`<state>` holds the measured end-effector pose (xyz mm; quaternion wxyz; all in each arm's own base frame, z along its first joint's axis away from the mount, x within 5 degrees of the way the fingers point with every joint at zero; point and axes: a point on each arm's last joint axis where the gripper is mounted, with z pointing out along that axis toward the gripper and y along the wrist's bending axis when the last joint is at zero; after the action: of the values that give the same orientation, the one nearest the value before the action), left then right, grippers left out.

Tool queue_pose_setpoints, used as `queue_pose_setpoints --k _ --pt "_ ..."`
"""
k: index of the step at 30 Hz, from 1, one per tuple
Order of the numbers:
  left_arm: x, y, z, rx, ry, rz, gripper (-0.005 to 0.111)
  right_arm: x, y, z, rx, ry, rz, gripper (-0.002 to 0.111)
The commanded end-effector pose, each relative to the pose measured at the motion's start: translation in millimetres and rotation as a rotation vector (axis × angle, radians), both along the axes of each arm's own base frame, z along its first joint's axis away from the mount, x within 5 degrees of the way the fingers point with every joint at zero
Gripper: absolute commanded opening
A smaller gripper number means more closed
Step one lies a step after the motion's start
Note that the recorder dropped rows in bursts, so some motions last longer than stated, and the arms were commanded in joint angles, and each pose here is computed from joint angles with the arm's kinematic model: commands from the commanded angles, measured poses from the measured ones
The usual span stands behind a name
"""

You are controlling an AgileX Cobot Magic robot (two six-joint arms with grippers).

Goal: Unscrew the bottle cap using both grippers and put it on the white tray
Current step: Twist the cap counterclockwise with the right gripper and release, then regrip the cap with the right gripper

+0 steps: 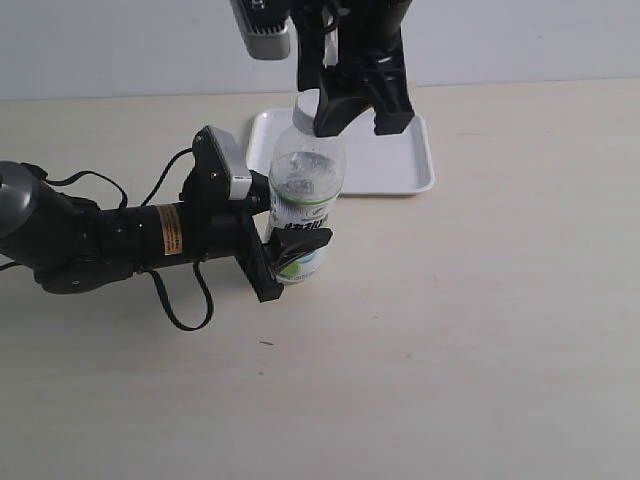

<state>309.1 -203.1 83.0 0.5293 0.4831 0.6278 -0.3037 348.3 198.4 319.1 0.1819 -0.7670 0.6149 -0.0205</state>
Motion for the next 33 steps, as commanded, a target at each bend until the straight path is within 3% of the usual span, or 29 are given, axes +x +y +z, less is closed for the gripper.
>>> queue_pose_setpoints --k 1,6,8,10,11,13,14,33 --pt "-1.2 -0.1 -0.7 0.017 0.016 -0.003 0.000 0.4 -1.4 2.5 -0.077 -0.074 0.229 0.000" --pt "-1.2 -0.1 -0.8 0.016 0.019 -0.002 0.000 0.1 -0.9 2.6 -0.103 -0.102 0.342 0.000" --pt "-1.2 -0.1 -0.8 0.016 0.019 -0.002 0.000 -0.2 -0.3 2.7 -0.093 -0.098 0.334 0.008" --pt "-1.2 -0.1 -0.8 0.016 0.019 -0.002 0.000 -0.7 0.5 2.8 -0.082 -0.093 0.332 0.030" --pt "-1.2 -0.1 -0.8 0.016 0.019 -0.002 0.000 -1.3 1.7 2.9 -0.063 -0.084 0.315 0.046" --pt "-1.2 -0.1 -0.8 0.016 0.019 -0.002 0.000 -1.6 2.2 3.0 -0.037 -0.061 0.242 0.067" --pt "-1.2 -0.1 -0.8 0.016 0.019 -0.002 0.000 -1.0 2.6 3.3 -0.018 -0.052 0.188 0.071" --pt "-1.2 -0.1 -0.9 0.017 0.019 -0.001 0.000 2.9 3.0 5.4 0.259 0.169 -0.728 0.072"
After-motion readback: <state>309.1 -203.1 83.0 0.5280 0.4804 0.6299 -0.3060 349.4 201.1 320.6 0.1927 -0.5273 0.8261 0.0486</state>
